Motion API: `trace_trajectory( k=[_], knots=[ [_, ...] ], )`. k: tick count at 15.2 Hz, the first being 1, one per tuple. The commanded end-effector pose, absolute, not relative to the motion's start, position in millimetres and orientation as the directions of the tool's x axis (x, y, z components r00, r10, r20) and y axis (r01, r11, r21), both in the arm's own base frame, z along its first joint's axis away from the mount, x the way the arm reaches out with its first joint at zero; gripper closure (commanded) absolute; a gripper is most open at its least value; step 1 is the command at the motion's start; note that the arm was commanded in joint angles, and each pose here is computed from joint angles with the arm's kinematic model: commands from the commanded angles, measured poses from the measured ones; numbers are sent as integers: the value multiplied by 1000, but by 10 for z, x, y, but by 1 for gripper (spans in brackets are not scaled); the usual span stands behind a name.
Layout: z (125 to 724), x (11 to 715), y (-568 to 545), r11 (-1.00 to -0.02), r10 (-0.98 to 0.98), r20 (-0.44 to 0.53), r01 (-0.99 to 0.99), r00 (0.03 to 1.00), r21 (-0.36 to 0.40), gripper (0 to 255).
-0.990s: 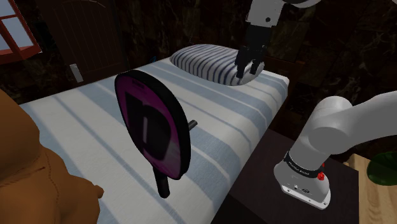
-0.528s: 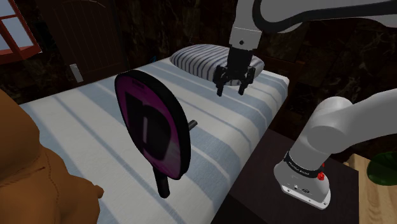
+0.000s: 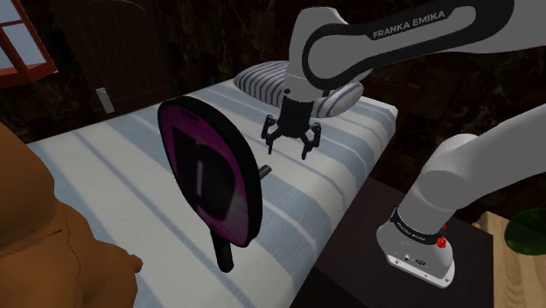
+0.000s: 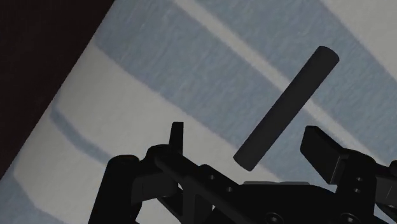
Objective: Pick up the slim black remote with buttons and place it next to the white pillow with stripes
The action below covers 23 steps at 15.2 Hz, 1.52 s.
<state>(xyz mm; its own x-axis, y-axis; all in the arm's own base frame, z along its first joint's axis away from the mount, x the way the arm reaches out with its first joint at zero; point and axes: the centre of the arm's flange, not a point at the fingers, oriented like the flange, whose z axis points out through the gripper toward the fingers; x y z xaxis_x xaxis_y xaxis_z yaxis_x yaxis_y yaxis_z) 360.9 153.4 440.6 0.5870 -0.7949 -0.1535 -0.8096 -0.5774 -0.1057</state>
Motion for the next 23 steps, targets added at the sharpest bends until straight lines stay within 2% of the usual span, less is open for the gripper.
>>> trace_trajectory(
  k=[1, 10, 17, 23],
  knots=[
    [4254, 3773, 1675, -478, -856, -171, -873, 488, -97, 0],
    [3471, 4502, 2040, -18, -974, -224, -999, 25, -33, 0],
    [3111, 4513, 2123, -18, -974, -224, -999, 25, -32, 0],
    [3081, 4514, 2130, -18, -974, -224, -999, 25, -32, 0]
  ],
)
